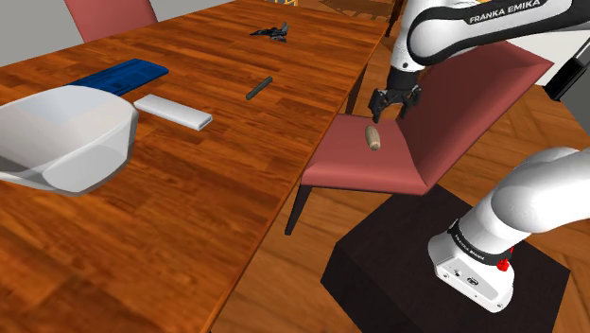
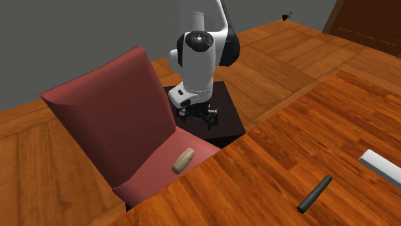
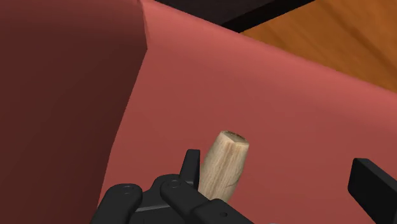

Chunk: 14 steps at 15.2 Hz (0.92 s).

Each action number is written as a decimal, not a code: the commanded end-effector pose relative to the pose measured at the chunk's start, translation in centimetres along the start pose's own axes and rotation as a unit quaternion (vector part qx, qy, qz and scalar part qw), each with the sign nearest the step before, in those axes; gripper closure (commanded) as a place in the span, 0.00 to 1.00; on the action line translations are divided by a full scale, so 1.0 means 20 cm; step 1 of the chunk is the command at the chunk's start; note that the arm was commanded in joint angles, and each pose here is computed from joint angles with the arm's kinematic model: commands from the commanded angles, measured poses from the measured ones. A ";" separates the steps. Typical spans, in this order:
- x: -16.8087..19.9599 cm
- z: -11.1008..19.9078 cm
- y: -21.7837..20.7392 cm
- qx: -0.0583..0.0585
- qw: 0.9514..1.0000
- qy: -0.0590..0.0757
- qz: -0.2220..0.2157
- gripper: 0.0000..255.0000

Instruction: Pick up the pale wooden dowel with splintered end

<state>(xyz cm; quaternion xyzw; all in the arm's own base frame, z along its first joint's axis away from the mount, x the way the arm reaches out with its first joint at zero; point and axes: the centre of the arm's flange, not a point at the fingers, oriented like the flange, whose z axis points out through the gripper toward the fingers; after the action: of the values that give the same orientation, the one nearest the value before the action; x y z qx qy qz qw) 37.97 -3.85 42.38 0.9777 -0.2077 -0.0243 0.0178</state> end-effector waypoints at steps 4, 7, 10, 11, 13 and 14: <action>0.18 0.26 0.05 -0.010 0.999 0.022 0.049 0.00; 0.28 0.41 0.09 -0.016 0.996 0.034 0.078 0.00; 0.38 0.53 0.13 -0.021 0.993 0.044 0.103 0.00; 0.38 0.56 0.13 -0.021 0.993 0.044 0.103 0.00; 0.38 0.61 0.12 -0.021 0.993 0.044 0.103 0.00; 0.38 0.64 0.12 -0.021 0.993 0.044 0.103 0.00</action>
<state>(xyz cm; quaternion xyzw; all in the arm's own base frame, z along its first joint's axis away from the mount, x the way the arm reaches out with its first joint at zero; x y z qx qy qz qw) 43.21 -9.50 30.04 0.9508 -0.3055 0.0162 0.0498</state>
